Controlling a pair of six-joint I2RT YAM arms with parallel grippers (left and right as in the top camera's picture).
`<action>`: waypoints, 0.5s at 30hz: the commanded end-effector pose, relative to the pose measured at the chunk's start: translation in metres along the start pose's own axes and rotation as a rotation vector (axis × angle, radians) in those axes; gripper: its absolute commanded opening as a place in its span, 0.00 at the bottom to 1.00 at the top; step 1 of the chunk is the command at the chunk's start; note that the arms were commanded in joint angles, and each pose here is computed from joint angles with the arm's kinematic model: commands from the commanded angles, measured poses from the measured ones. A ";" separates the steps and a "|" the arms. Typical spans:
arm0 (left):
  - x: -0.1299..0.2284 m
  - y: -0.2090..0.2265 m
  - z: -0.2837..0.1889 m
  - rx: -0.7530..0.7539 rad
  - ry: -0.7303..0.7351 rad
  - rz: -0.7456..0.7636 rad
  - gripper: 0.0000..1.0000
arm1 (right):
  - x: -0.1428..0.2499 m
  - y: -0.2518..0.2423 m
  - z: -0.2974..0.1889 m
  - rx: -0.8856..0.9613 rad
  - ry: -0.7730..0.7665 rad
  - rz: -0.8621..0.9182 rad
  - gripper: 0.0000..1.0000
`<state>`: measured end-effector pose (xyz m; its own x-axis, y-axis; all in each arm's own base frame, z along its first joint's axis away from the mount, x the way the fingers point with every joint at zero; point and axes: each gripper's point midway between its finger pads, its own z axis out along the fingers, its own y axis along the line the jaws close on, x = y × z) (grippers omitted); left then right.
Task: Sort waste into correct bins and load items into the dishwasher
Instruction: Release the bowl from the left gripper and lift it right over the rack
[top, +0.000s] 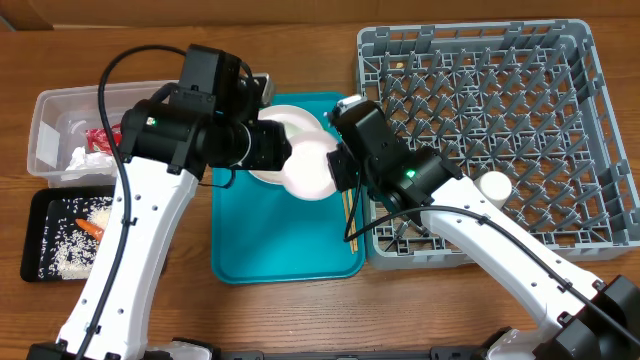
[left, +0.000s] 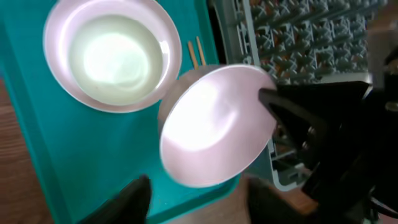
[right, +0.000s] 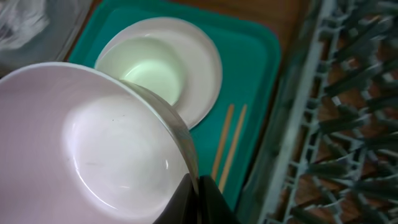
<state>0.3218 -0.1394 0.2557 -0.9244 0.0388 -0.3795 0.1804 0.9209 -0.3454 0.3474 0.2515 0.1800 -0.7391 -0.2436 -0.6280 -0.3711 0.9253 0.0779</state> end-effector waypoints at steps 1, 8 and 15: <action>-0.010 0.009 -0.010 -0.077 -0.054 0.027 0.72 | -0.026 -0.039 -0.008 0.250 -0.135 0.008 0.04; -0.012 0.019 -0.011 -0.134 -0.065 0.026 1.00 | -0.082 -0.089 -0.039 0.570 -0.343 -0.125 0.04; -0.012 0.019 -0.011 -0.134 -0.065 0.026 1.00 | -0.110 -0.149 -0.054 0.726 -0.325 -0.324 0.04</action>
<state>0.3307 -0.1193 0.2533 -0.9103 0.0376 -0.4123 0.1448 0.9619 -0.2320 0.4419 0.1605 0.2685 -0.4072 -0.4088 -0.8167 -0.0374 0.9010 -0.4323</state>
